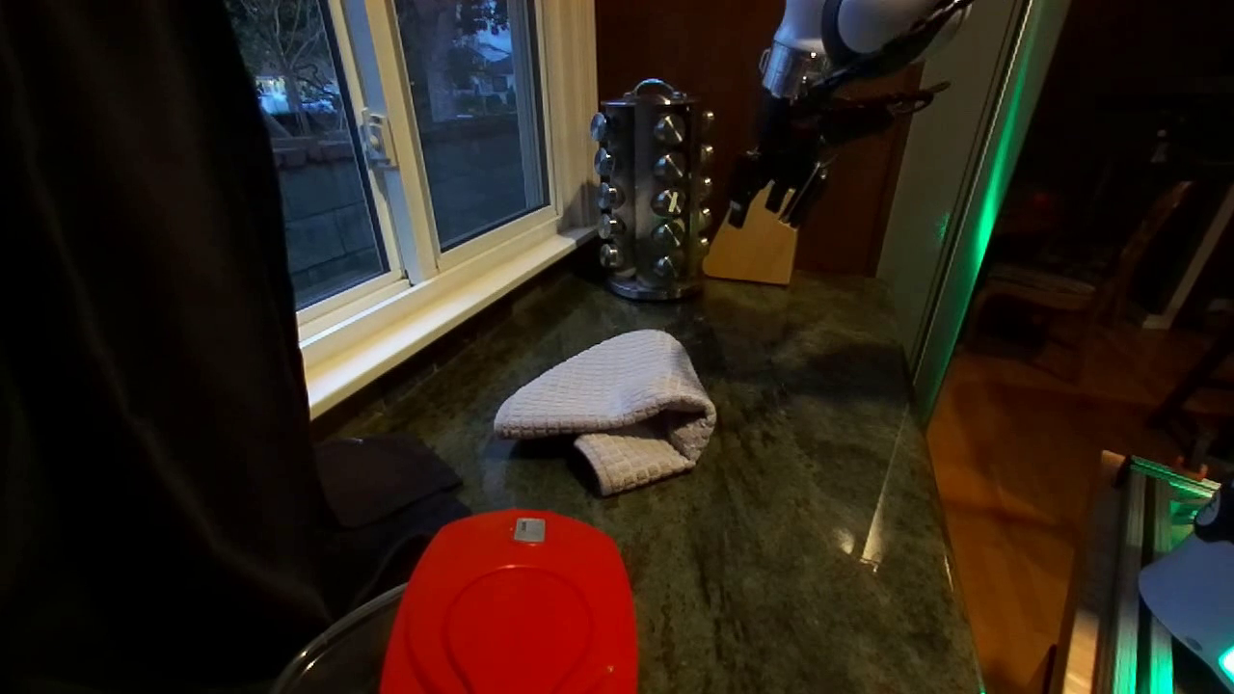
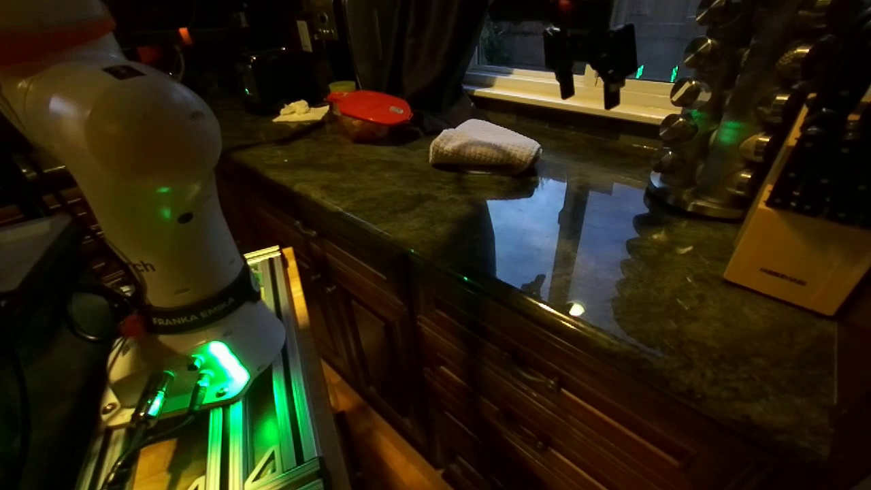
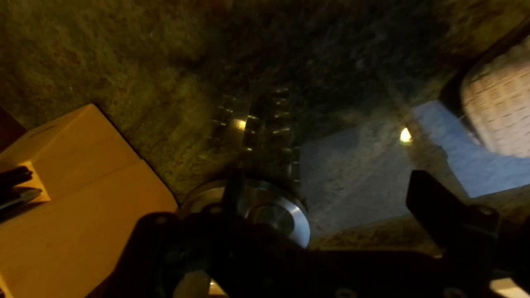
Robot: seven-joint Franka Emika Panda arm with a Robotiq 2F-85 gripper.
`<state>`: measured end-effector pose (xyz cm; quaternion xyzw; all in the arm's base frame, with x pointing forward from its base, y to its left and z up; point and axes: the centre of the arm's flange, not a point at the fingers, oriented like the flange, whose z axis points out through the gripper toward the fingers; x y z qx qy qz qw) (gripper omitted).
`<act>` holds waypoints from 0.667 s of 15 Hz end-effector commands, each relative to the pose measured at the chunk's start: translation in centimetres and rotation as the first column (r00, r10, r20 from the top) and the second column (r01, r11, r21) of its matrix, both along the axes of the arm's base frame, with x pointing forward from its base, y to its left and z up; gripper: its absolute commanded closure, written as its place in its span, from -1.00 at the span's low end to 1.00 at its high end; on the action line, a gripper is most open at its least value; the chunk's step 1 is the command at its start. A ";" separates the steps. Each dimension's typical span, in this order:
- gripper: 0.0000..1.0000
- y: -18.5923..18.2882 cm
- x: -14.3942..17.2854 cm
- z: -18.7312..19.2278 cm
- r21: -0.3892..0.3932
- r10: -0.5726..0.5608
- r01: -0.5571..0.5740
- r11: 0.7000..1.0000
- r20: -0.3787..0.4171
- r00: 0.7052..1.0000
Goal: Place the spice bottle in the second hole from the top on the spice rack holder
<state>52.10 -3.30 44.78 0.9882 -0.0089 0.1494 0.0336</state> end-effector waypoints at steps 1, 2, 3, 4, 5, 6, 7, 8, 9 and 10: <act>-1.00 4.5 -4.9 7.2 0.050 0.002 0.003 0.999 -0.107 0.994; -1.00 5.7 -6.2 8.9 0.044 0.007 -0.001 0.999 -0.127 0.992; -1.00 6.7 -7.3 10.3 0.044 0.013 -0.006 0.999 -0.159 0.987; -1.00 7.5 -8.3 11.4 0.050 0.013 -0.004 0.999 -0.186 0.982; -1.00 8.0 -9.1 12.3 0.047 0.014 -0.004 0.999 -0.215 0.977; -1.00 8.1 -9.7 13.0 0.074 0.037 -0.019 0.997 -0.250 0.967; -1.00 8.5 -8.7 11.5 0.039 0.036 -0.029 0.999 -0.202 0.979; -1.00 8.8 -9.4 12.5 0.049 0.039 -0.029 0.998 -0.218 0.975; -1.00 8.8 -9.8 13.0 0.055 0.039 -0.028 0.998 -0.220 0.975; -1.00 8.7 -9.8 13.1 0.058 0.038 -0.026 0.998 -0.219 0.975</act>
